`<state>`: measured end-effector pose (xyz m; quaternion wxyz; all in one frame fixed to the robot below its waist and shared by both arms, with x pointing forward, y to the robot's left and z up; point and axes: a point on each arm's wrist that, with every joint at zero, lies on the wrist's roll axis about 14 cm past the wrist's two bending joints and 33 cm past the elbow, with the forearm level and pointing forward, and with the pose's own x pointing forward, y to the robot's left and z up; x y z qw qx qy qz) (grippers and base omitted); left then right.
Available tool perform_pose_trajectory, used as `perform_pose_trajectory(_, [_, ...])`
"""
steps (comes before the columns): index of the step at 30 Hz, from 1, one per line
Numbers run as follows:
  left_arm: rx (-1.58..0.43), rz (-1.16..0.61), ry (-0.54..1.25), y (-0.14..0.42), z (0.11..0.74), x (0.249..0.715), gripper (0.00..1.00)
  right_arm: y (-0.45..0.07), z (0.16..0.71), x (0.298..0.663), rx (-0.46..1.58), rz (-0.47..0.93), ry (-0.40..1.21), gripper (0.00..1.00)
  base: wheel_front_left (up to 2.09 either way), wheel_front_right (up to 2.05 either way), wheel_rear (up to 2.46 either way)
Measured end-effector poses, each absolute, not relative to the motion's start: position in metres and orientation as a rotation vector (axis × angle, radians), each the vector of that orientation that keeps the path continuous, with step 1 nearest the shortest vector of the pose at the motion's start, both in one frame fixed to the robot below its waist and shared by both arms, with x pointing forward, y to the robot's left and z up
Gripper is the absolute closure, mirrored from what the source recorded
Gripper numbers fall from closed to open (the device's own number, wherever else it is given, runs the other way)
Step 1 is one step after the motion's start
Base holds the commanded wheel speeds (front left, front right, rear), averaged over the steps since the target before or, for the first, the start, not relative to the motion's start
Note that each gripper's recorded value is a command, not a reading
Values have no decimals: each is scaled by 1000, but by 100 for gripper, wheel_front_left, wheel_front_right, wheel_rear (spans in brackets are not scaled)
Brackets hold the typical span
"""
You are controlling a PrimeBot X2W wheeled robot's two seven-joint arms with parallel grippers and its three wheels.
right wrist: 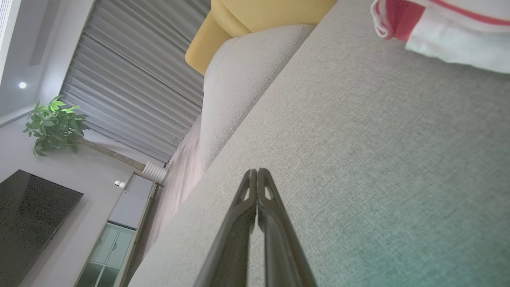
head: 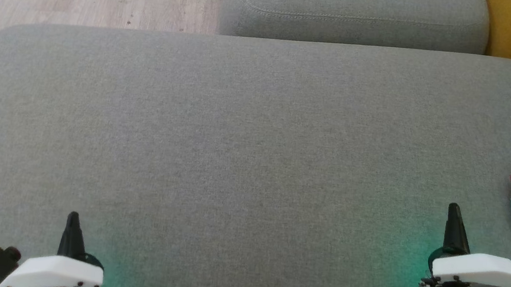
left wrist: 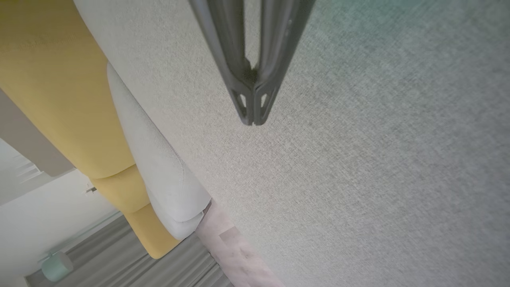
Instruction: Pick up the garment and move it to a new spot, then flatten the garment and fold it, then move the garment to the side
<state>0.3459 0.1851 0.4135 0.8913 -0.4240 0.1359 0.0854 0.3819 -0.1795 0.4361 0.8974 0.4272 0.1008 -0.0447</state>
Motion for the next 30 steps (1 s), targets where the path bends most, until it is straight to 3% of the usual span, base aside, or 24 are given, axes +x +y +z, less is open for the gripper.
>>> perform_pose_trajectory(30, [-1206,153,212,187,438,360,100,-192,453,381,1208,-118,148,100,0,0,0])
